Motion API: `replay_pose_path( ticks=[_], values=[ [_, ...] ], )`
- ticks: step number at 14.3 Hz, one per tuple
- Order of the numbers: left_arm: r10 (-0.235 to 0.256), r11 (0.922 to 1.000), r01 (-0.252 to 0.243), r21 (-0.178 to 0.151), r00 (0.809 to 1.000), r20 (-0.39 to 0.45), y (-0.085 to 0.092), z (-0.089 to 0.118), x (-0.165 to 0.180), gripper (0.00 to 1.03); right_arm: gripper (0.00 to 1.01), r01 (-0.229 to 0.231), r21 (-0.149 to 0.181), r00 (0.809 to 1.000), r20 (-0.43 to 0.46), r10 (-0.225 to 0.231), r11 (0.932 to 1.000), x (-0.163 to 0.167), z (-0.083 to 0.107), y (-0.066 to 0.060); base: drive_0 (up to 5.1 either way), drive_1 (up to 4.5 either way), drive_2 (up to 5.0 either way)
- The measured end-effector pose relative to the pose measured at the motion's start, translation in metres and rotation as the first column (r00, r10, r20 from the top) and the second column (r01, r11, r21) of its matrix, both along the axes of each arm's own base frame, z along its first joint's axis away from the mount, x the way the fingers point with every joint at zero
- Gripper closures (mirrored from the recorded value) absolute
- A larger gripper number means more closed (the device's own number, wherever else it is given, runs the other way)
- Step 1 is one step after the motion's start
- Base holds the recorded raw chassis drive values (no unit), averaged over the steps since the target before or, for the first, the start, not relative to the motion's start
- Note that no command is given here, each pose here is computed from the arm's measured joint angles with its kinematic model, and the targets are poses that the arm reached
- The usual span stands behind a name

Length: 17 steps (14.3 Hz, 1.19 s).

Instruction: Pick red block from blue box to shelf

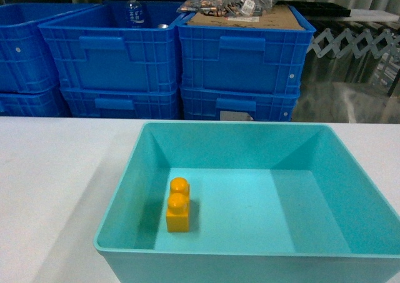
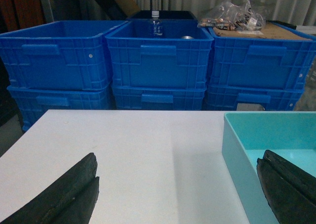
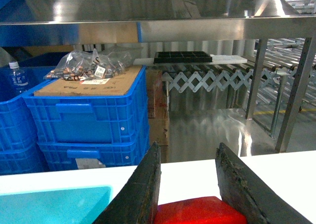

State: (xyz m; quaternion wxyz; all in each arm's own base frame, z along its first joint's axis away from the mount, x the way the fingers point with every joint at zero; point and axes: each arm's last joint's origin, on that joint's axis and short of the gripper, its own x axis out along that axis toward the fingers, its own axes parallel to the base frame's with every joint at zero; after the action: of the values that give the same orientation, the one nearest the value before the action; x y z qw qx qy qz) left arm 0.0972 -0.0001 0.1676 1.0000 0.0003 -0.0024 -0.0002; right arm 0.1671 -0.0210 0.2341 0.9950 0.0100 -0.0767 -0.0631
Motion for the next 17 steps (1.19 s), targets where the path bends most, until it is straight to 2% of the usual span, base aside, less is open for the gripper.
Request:
replay_pose_path(
  ticks=[17],
  values=[
    [0.001, 1.0, -0.001, 0.0, 1.0, 0.0, 0.0001, 0.0, 0.0, 0.05, 0.73, 0.0, 0.0, 1.0, -0.002, 0.0, 1.0, 0.0001, -0.0002, 0.0, -1.6, -1.6, -1.6]
  ],
)
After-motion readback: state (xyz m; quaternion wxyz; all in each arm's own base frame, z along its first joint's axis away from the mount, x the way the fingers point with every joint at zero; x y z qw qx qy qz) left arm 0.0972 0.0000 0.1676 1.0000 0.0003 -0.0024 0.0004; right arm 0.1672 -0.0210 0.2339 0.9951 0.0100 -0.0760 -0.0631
